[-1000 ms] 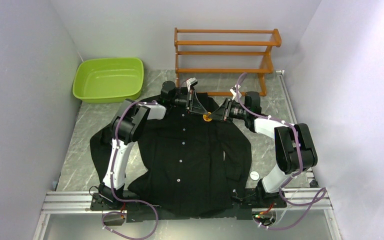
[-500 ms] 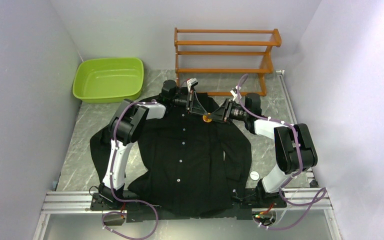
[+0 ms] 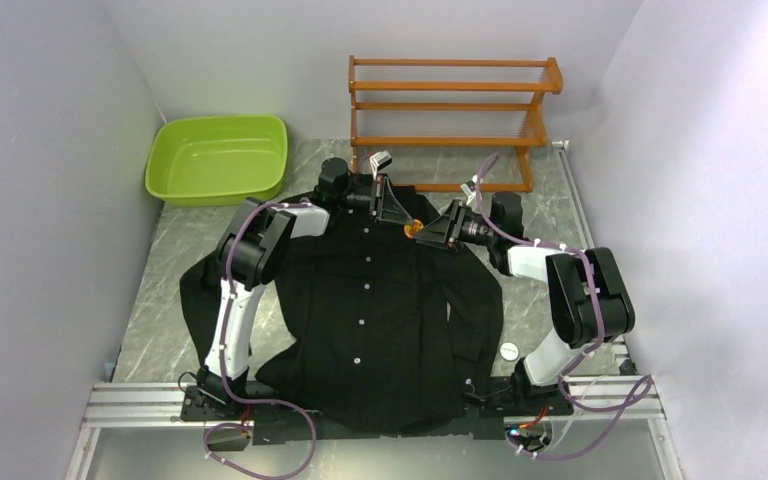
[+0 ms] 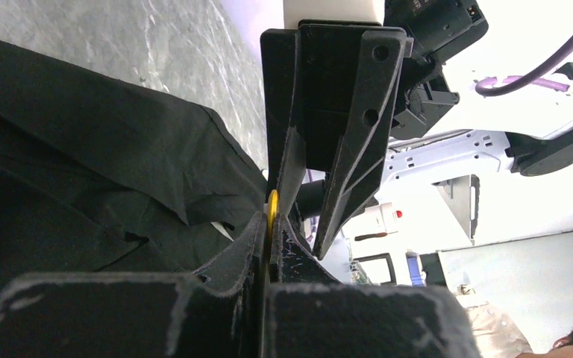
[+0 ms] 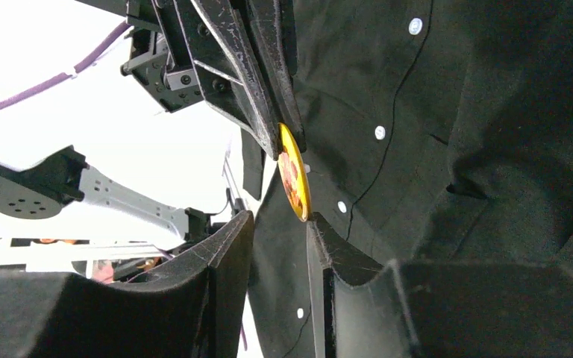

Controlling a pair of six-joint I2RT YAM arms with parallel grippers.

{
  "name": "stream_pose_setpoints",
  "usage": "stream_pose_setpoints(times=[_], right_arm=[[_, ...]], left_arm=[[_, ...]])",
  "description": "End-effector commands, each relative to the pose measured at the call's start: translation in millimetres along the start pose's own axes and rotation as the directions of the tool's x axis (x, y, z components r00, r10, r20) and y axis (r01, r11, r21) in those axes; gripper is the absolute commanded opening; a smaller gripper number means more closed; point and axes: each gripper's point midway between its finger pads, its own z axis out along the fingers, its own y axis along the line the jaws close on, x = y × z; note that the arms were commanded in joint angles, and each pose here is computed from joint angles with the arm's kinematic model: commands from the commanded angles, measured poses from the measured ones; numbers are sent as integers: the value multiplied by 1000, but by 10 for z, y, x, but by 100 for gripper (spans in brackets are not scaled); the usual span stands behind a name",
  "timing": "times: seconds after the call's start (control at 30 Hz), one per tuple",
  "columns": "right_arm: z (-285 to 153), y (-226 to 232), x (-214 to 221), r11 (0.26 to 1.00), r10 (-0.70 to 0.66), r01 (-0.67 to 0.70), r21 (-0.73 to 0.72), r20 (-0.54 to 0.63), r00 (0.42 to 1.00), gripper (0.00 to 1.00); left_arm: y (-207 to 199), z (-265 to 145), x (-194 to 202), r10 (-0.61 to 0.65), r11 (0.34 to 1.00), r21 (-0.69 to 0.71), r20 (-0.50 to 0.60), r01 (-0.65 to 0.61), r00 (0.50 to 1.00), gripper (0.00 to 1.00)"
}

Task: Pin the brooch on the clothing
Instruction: Pin the brooch to the clothes.

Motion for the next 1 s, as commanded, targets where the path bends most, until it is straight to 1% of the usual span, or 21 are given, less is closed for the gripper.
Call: stream_pose_setpoints(times=[0.0, 0.1, 0.23, 0.37, 0.43, 0.53, 0.6, 0.73, 0.77, 0.9, 0.97], right_arm=[[15, 192, -122, 995, -59, 62, -81, 32, 998, 36], [32, 197, -160, 995, -55, 58, -87, 41, 998, 34], [34, 105, -165, 997, -48, 51, -50, 48, 998, 35], [34, 55, -163, 998, -42, 44, -41, 55, 998, 40], [35, 65, -172, 998, -41, 44, -50, 58, 997, 40], [24, 104, -182, 997, -40, 45, -69, 68, 997, 35], [23, 111, -199, 997, -40, 45, -69, 72, 997, 29], [28, 130, -217, 996, -43, 49, -76, 73, 996, 24], [28, 141, -223, 995, -45, 51, -81, 75, 996, 21], [28, 148, -214, 994, -46, 53, -91, 71, 996, 1], [22, 143, -204, 994, -50, 57, -92, 71, 996, 0]], left_arm=[[-227, 12, -106, 79, 996, 37, 14, -79, 997, 3], [-238, 10, -100, 80, 996, 47, 15, -81, 997, 3], [-258, -5, -113, 80, 995, 62, 19, -81, 997, 2], [-245, -14, -120, 76, 995, 60, 22, -77, 997, 3], [-236, -14, -112, 75, 995, 60, 21, -76, 997, 3], [-201, -16, -95, 68, 996, 50, 19, -69, 997, 3], [-196, -17, -89, 68, 996, 48, 18, -69, 998, 3], [-173, -16, -83, 58, 997, 43, 19, -59, 998, 3], [-164, -15, -81, 56, 997, 42, 17, -57, 998, 3], [-137, -17, -63, 53, 998, 37, 14, -53, 999, 3], [-125, -22, -53, 51, 998, 36, 13, -52, 999, 3]])
